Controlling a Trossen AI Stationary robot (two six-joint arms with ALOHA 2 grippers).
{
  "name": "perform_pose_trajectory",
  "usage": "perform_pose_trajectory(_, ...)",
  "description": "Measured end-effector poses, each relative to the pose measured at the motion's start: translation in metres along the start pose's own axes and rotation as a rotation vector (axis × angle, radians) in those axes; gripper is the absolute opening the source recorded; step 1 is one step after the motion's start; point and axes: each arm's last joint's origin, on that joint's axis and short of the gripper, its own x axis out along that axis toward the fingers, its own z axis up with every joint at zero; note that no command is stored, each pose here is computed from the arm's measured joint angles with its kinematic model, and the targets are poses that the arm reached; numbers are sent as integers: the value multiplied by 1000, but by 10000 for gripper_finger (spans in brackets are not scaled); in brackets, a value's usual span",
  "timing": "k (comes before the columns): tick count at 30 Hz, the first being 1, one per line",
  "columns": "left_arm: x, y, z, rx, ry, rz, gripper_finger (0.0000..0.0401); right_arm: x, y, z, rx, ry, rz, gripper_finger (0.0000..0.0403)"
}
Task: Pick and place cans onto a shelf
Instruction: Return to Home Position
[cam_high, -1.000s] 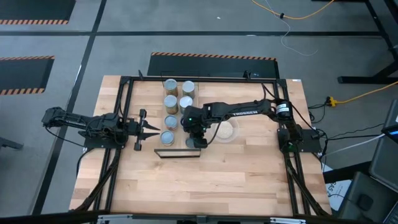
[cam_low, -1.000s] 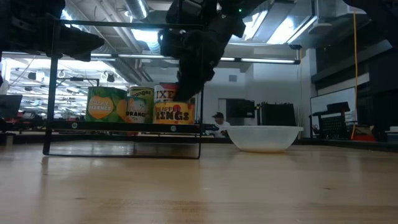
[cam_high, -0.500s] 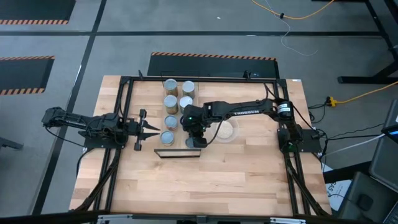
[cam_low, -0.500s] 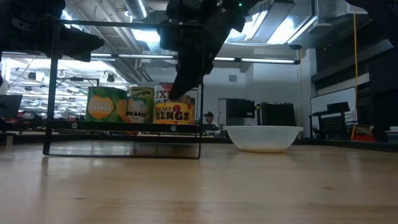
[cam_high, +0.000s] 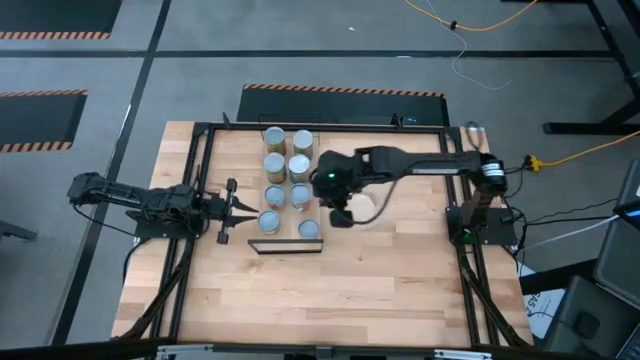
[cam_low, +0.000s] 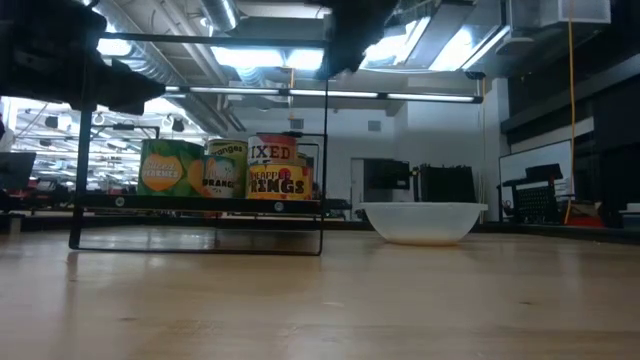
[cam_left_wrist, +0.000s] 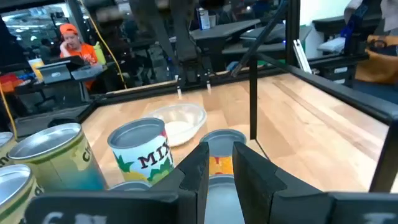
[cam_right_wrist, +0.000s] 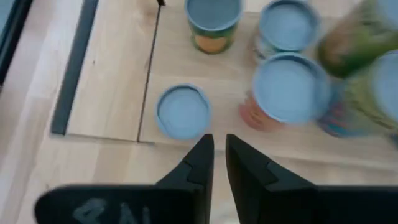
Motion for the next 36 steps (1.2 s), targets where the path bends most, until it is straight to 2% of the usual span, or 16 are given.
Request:
perform_pose_trajectory(8,-3,1,5,42,-51,8,64,-87,30,-10,-51,-67,-167,48)
perform_pose_trajectory(12,-5,2,7,65,-81,17,64,-124,47,-29,-76,-140,-157,48)
perform_pose_trajectory(16,-9,3,8,89,-101,36,64,-146,62,-63,-46,-188,-142,48)
perform_pose_trajectory(19,-12,5,9,89,-112,49,64,-153,71,-92,-31,-250,-155,48)
perform_pose_trajectory(26,-15,7,9,89,-124,68,64,-147,77,-157,-22,-440,-133,48)
perform_pose_trajectory(36,-15,8,6,61,-91,88,64,-131,75,-228,-28,-627,-94,48)
